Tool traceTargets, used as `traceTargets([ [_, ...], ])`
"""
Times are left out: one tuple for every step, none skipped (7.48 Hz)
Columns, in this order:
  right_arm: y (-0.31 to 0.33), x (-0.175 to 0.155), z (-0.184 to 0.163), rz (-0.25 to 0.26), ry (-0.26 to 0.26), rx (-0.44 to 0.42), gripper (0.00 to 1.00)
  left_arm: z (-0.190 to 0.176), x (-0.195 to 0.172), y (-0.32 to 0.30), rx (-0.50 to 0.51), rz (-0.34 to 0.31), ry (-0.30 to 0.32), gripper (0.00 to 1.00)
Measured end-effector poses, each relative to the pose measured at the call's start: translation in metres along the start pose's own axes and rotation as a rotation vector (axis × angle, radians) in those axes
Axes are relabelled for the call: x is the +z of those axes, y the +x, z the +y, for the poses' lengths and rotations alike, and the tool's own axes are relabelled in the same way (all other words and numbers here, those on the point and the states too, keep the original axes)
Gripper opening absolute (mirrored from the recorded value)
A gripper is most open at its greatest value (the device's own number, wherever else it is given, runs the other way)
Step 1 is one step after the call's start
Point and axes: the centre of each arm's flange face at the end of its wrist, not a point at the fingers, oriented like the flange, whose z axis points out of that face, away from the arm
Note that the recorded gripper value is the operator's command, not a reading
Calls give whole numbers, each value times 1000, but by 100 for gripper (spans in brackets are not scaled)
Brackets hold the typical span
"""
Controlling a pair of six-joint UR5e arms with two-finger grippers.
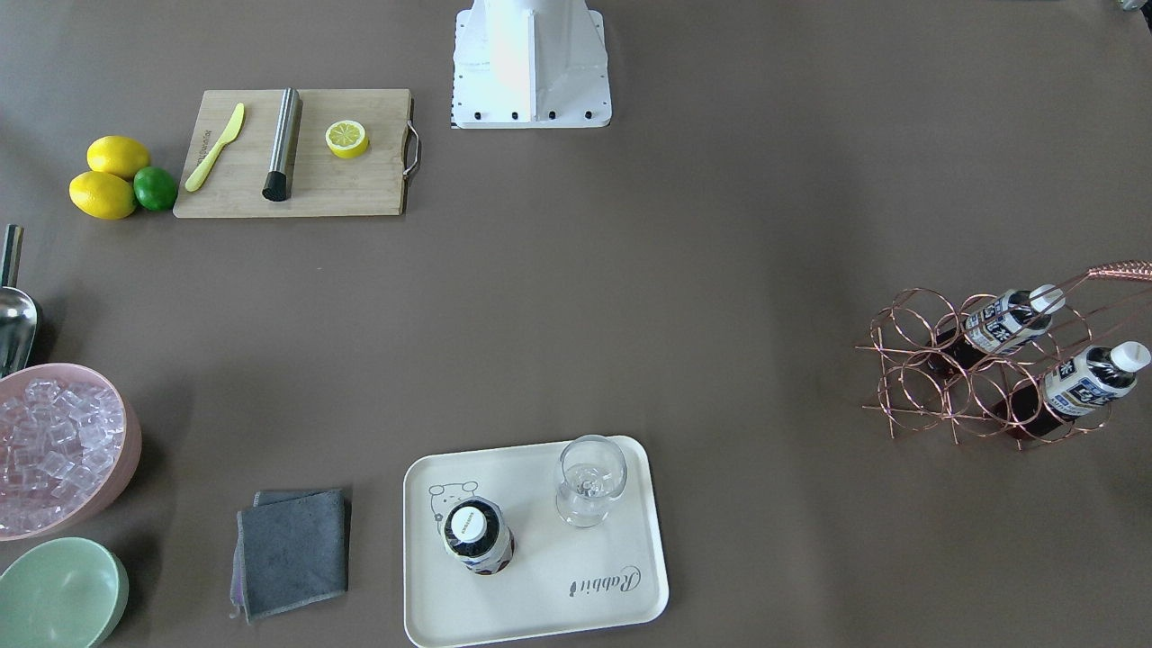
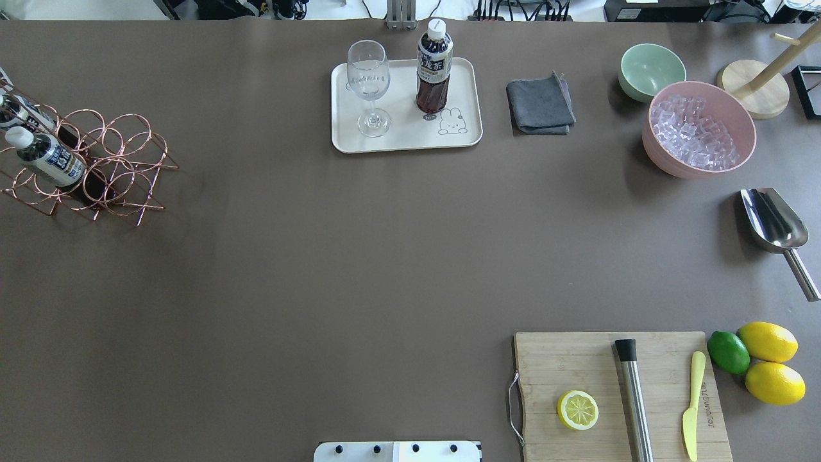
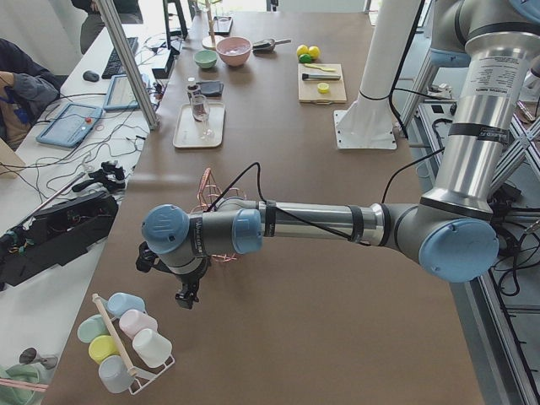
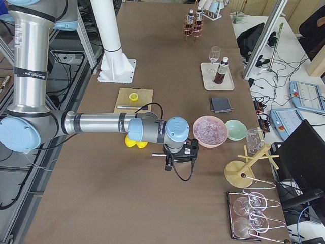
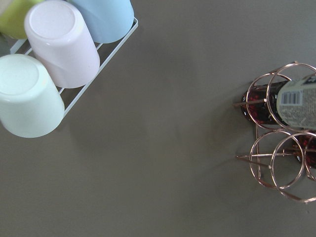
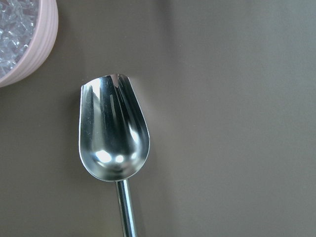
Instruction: Take tea from basket to plate
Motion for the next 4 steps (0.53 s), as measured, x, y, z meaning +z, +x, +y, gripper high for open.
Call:
traceTargets([
  [2,1,0,-2,-1,5,100,-9,24,8,-46,-1,-7,98],
  [5,1,1,-4,-3,11,100,-18,41,18,-98,-2,-10,98],
  [7,0,2,-7,-1,18,100,-22,50,24,-145,-2,-10,98],
  [10,-2,2,-9,3,23,100,-23,54,28,-169,-2,-10,98],
])
